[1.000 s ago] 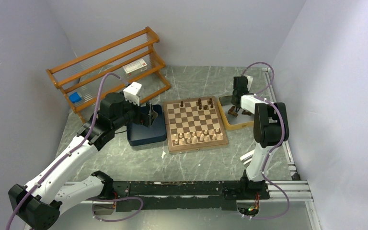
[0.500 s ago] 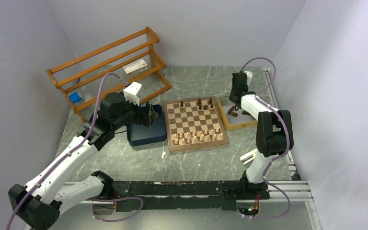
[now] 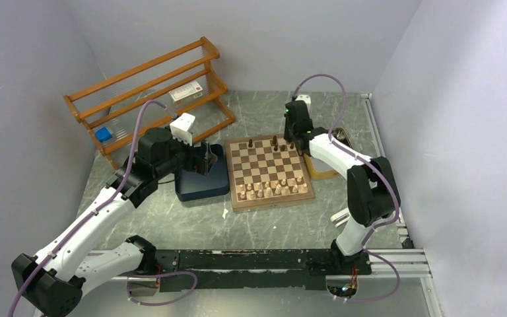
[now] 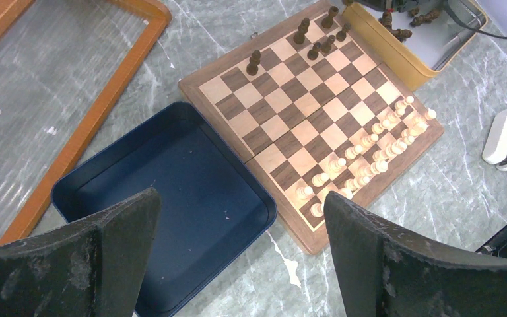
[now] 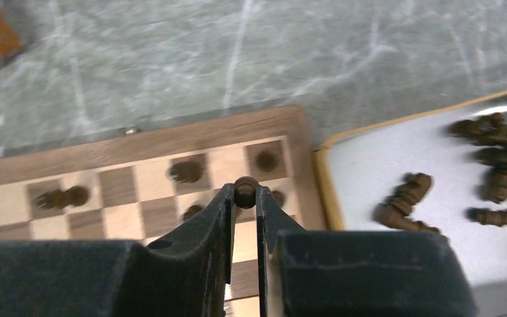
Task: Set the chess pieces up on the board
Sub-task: Place the chess piece on the chessboard.
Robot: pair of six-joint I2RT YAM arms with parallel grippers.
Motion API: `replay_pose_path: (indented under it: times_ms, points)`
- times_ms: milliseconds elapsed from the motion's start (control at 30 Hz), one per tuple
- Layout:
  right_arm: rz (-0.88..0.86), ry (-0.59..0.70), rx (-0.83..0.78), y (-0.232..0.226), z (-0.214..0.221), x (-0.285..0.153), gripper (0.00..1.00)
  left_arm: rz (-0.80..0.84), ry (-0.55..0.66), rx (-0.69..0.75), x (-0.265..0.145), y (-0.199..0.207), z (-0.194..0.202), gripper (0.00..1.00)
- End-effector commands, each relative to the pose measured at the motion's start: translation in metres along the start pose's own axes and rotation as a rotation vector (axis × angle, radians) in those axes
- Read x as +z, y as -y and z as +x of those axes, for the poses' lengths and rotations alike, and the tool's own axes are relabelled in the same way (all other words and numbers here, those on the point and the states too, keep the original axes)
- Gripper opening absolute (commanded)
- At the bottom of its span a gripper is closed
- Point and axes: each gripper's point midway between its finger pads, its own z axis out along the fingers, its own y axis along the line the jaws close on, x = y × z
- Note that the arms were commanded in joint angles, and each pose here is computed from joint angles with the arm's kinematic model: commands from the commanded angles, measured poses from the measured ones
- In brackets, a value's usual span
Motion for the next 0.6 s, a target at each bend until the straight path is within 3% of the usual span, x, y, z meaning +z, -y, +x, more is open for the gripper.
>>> replay_pose_path:
  times_ms: [0,233,567]
  points:
    - [-0.102,0.077,-0.004,-0.044,-0.025,-0.025,0.15,0.036,0.017,0.013,0.001,0.007,-0.003,0.98]
    - [-0.177,0.065,-0.05,-0.085,-0.01,-0.037,0.16,0.034,0.019,0.014,0.0,0.007,-0.003,0.98]
    - [-0.184,0.016,-0.079,-0.1,0.017,-0.028,0.16,0.031,0.021,0.014,-0.001,0.006,-0.003,0.98]
